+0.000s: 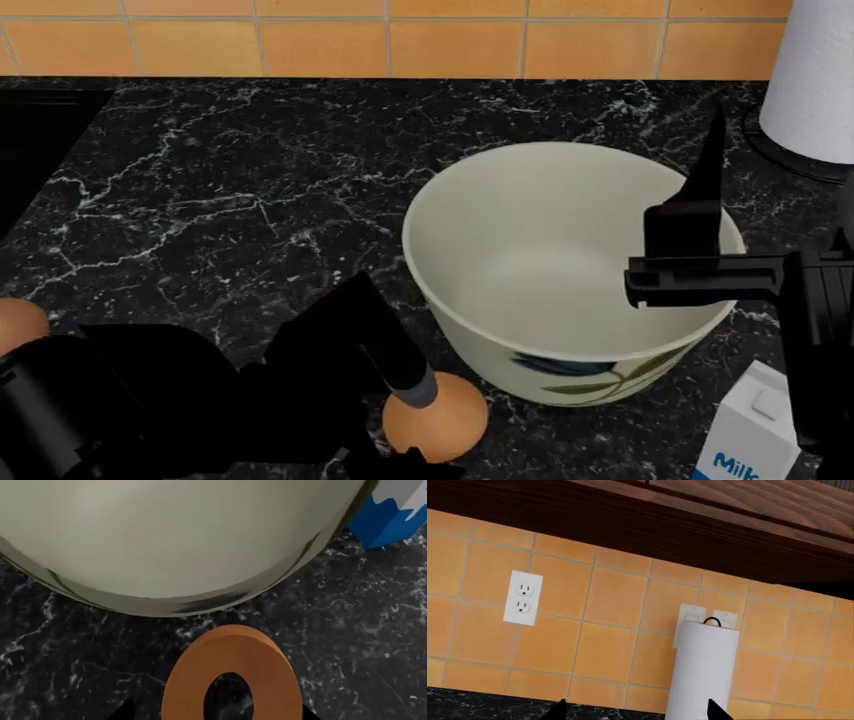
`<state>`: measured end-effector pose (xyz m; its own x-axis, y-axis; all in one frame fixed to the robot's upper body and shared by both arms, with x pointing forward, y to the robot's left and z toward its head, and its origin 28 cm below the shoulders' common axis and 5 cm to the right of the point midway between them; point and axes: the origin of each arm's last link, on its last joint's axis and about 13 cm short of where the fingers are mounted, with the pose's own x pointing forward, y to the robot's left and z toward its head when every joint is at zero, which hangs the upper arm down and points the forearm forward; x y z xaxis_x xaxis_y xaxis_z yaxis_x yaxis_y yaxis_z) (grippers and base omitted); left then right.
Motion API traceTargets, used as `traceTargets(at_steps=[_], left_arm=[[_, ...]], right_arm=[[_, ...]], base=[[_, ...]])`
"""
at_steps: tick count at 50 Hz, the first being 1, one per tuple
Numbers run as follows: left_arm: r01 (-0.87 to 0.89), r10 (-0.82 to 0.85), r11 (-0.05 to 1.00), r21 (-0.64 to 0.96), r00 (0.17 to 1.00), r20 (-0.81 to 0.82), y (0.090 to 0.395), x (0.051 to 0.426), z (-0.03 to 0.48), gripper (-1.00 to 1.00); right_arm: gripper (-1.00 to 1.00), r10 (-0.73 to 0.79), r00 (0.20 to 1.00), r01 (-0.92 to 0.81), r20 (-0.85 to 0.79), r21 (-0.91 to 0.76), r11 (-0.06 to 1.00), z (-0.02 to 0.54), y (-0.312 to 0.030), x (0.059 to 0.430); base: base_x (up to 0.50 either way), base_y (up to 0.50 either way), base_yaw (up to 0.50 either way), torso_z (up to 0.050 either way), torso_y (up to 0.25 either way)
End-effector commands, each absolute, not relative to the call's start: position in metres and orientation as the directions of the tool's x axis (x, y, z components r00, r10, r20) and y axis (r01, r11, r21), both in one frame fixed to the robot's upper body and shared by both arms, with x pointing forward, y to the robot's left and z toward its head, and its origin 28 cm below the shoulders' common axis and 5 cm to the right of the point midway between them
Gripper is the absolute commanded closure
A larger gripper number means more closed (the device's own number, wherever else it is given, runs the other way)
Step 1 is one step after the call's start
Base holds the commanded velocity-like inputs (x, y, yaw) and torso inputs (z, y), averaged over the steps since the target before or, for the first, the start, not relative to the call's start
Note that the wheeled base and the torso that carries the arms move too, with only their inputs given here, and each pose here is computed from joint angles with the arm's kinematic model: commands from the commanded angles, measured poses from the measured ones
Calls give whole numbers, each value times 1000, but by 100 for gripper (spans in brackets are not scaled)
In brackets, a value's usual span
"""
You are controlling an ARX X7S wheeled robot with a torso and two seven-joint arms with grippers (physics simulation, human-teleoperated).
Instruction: Place the eggs and milk next to the bowl.
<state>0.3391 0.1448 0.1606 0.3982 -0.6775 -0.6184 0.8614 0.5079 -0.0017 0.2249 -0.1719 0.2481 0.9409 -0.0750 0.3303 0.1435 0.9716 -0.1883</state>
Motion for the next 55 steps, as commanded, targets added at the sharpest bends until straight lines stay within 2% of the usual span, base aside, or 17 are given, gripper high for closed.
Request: traceTargets(at_steps=[1, 32, 42, 55], left_arm=[[856, -665, 517, 7, 407, -626, 145, 339, 158, -100], [859, -674, 510, 41, 429, -602, 166, 317, 185, -100], [867, -688, 496, 51, 427, -587, 179, 300, 200, -100], [852, -698, 520, 61, 465, -545, 200, 279, 219, -100]], right_arm=[[-100, -76, 941, 145, 330, -190, 971, 247, -173, 225], [-100, -76, 941, 145, 330, -190, 971, 246, -172, 222], [-100, -77, 940, 146, 332, -189, 971, 249, -172, 223], [-100, -78, 938, 149, 338, -191, 970, 252, -172, 219]], base=[[0, 0, 0, 0, 0], [0, 0, 0, 0, 0], [0, 0, 0, 0, 0], [0, 0, 0, 0, 0]])
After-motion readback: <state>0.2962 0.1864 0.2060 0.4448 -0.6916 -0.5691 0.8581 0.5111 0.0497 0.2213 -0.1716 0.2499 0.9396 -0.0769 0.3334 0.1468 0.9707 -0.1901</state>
